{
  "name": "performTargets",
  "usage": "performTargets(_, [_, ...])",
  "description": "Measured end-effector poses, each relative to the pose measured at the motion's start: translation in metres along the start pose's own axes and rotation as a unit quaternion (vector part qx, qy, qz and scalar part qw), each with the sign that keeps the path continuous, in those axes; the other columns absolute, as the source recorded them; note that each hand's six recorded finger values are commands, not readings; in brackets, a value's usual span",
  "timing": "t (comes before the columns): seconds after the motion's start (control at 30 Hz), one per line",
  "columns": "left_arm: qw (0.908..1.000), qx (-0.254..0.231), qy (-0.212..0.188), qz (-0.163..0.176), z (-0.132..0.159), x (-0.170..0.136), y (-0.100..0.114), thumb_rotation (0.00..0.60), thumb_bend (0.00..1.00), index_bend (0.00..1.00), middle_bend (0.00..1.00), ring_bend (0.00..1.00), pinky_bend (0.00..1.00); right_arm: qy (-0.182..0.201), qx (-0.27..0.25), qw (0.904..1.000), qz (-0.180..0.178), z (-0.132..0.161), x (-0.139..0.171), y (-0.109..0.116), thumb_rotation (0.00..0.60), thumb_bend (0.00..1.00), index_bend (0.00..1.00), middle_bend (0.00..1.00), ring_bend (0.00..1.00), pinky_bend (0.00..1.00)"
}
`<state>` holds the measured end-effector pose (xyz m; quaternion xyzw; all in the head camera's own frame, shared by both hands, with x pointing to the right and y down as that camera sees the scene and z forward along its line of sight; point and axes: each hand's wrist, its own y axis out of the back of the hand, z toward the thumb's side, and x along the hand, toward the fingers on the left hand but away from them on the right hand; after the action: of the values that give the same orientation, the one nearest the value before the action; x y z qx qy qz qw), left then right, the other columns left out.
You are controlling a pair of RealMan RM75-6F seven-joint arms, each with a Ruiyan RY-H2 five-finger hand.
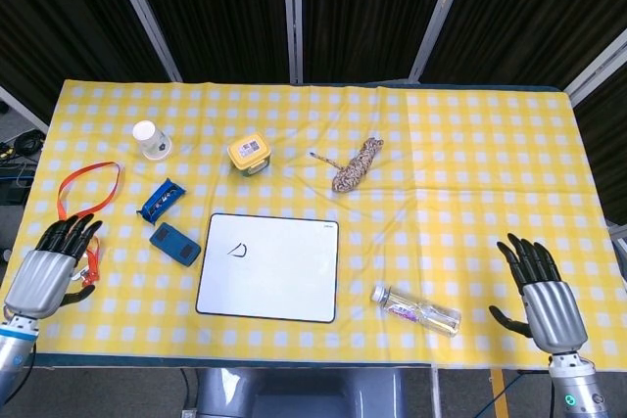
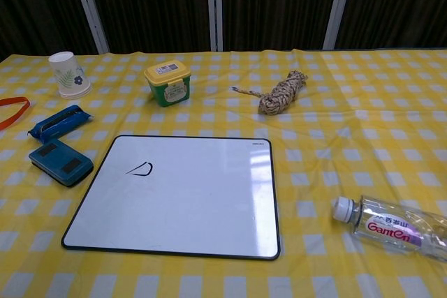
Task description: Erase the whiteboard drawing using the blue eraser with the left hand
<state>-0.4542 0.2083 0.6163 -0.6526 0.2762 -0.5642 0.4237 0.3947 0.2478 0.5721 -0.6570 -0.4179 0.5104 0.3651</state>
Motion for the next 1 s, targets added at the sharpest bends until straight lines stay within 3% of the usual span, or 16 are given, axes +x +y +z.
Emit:
performTargets(0.27, [0.9956,0.056,-0.053,-0.054,0.018,0.044,-0.008,0.6,0.24,0.15,0.01,0.07,0.15,-0.006,-0.004,1.0,-0.002,-0.003,-0.001,0.002,0.6,0.07,0.01,0.0,0.0,0.0])
performTargets(0.57, [0.9907,0.078,-0.084,-0.074,0.044,0.082,-0.012,0.6,0.26,0.17,0.03,0.09,0.15,-0.01,-0.01,0.9999,-0.003,-0.006,-0.003,0.004,0.6,0.07,0.01,0.0,0.0,0.0])
performTargets(1.0, [0.9835,0.1,-0.112,-0.101,0.08,0.107,-0.035,0.6,0.26,0.21,0.06,0.1,0.15,-0.014,-0.014,0.9998,-0.004,-0.009,-0.004,0.006,0.6,0.07,0.01,0.0,0.0,0.0])
